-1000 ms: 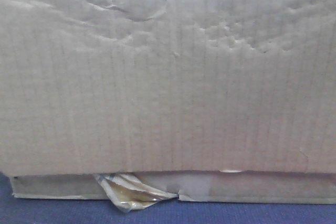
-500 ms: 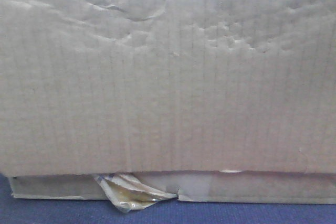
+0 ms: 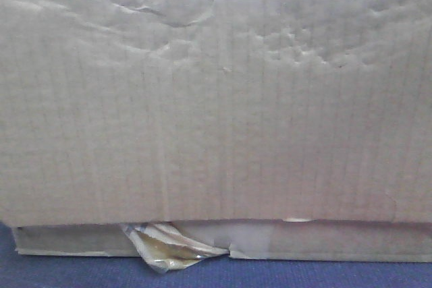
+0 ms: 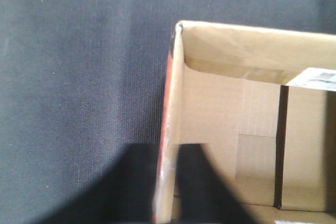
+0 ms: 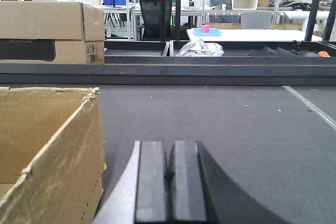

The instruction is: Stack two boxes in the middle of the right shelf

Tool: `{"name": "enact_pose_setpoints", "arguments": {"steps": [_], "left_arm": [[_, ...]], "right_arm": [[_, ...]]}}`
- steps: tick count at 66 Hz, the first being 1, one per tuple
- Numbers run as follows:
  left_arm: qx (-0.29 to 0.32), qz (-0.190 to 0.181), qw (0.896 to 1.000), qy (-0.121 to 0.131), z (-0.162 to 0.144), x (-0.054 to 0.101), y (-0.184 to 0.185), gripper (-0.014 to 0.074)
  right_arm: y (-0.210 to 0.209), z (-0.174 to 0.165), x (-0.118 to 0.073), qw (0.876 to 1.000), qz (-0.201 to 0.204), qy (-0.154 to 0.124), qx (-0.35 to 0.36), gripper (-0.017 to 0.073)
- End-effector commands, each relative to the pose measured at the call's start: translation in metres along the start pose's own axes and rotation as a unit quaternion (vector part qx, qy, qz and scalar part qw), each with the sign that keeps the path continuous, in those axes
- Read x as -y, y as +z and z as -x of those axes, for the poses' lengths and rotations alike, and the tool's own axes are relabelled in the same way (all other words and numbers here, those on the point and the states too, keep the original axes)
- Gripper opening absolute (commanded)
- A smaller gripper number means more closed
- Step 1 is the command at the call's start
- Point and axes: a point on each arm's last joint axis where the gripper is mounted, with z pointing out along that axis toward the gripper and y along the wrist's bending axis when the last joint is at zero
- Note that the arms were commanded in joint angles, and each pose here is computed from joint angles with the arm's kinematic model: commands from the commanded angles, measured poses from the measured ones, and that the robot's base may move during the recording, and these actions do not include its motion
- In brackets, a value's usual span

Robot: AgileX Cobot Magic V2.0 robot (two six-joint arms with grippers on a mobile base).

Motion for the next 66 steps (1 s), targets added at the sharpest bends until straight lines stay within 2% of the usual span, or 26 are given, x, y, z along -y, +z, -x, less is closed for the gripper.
{"name": "enact_pose_setpoints", "arguments": {"steps": [1,4,7,16,26,40,53,66], "left_arm": [[-0.002,0.001,1.0,-0.002,0.003,-0.002,0.004,0.0291],[-0.008,0.0,1.0,-0.002,0.003,-0.002,0.007,0.0353],[-0.014,-0.001,1.0,-0.002,0.003,-0.002,0.013,0.0377],[-0.032,-0.003,0.999,-0.003,0.007,-0.003,0.029,0.0342],[-0.062,-0.008,0.998,-0.003,0.009,-0.004,0.049,0.0198],[-0.074,-0.01,0.997,-0.003,0.01,-0.004,0.058,-0.0106],[-0.046,-0.007,0.999,-0.004,0.019,-0.005,0.045,-0.0111],[0.042,0.02,0.999,-0.026,0.038,-0.011,-0.005,-0.0111]], "right_arm": [[0.001,0.002,0.0,1.0,-0.002,-0.002,0.0,-0.0169],[0.001,0.002,0.0,1.0,-0.002,-0.002,-0.003,-0.0169],[0.001,0.001,0.0,1.0,-0.002,-0.002,-0.005,-0.0169],[0.001,0.001,0.0,1.0,-0.002,-0.002,-0.006,-0.0169],[0.001,0.001,0.0,1.0,-0.002,-0.002,-0.006,-0.0169],[0.001,0.001,0.0,1.0,-0.002,-0.002,-0.006,-0.0169],[0.001,0.001,0.0,1.0,-0.002,-0.002,-0.006,-0.0169],[0.001,0.001,0.0,1.0,-0.002,-0.002,-0.006,-0.0169]]}}
